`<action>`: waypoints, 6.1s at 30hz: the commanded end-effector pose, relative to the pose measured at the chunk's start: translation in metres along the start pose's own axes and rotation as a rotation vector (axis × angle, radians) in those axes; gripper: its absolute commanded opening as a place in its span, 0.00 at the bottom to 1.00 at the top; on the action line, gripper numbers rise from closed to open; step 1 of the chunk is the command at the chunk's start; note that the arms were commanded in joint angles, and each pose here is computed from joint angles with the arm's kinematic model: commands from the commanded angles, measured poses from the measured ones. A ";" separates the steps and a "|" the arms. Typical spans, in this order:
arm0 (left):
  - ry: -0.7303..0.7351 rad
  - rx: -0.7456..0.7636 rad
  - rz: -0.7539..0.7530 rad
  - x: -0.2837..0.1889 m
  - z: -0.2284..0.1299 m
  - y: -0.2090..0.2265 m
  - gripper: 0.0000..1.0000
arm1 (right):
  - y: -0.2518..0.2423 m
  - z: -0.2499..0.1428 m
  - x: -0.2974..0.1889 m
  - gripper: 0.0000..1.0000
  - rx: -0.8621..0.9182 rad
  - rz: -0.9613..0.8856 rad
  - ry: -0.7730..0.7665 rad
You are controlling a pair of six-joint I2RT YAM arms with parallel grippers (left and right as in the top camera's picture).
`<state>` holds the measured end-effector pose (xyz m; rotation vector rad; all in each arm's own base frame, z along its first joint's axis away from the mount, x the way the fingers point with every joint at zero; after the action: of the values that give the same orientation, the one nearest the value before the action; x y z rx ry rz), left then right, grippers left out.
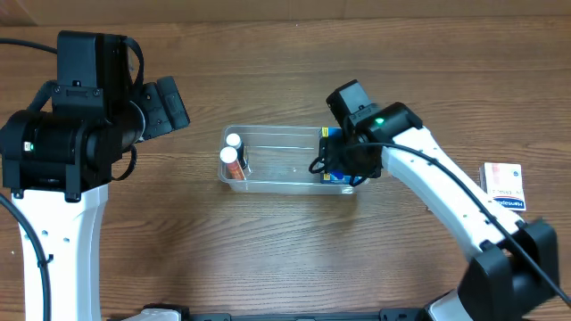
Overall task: Pack container
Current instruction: 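Lower the VapoDrops box upright into the container and release, then grasp the white plaster box with the right gripper, then place the plaster box into the container beside the bottles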
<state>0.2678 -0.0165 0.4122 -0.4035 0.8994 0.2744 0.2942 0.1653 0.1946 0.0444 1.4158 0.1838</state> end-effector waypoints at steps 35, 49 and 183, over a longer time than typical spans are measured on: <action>0.004 0.024 0.018 0.000 0.000 0.003 0.95 | -0.024 0.059 -0.070 1.00 -0.002 -0.205 -0.291; -0.006 0.032 0.025 0.000 0.001 0.003 0.96 | -0.236 -0.012 -0.199 1.00 0.632 -0.252 -0.308; -0.012 0.071 0.014 0.000 0.003 0.002 1.00 | 0.074 0.051 0.028 0.68 -0.028 0.017 -0.099</action>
<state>0.2683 -0.0158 0.4125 -0.3551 0.8989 0.2577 0.3363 0.2428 0.2016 0.0529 1.2872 0.2342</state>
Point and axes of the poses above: each gripper's point midway between its finger pads, its own x axis out along the fingers, its own y axis along the line the jaws close on, z = x × y, the point moved 8 cm from there along -x, back along the fingers, and after that the axes turned 8 degrees about -x, right-handed, at the moved point
